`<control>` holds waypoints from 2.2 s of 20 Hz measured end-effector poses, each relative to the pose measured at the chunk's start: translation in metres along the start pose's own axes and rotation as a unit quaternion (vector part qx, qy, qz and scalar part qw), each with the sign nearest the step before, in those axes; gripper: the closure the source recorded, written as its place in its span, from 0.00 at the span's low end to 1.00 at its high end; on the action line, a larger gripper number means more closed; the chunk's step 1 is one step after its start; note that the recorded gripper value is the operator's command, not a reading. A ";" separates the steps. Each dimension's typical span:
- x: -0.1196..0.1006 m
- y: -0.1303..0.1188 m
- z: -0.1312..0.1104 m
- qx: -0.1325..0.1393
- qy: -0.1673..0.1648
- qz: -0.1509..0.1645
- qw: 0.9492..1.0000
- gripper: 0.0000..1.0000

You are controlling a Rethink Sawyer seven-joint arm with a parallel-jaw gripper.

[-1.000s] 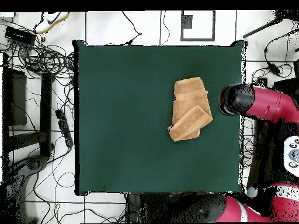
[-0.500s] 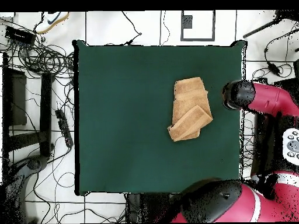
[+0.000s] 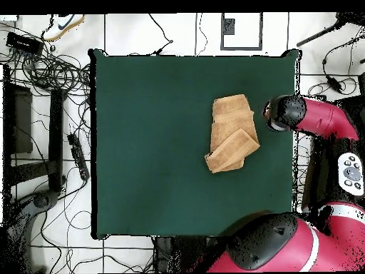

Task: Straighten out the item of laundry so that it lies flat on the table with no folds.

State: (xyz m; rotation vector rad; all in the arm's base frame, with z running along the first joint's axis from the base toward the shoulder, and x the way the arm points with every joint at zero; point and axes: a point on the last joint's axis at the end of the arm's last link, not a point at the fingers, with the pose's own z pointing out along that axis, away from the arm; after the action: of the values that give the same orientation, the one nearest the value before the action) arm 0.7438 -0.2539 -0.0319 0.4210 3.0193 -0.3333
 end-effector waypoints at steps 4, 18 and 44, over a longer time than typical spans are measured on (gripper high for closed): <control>-0.003 0.005 -0.012 -0.011 0.007 0.009 1.000 0.00; -0.005 0.009 -0.079 -0.019 0.007 0.011 1.000 0.00; 0.038 0.072 -0.065 0.192 0.076 -0.044 0.977 0.00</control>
State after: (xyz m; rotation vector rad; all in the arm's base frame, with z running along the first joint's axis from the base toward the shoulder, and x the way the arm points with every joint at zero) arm 0.7243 -0.1622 0.0132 0.3507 3.1215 -0.9421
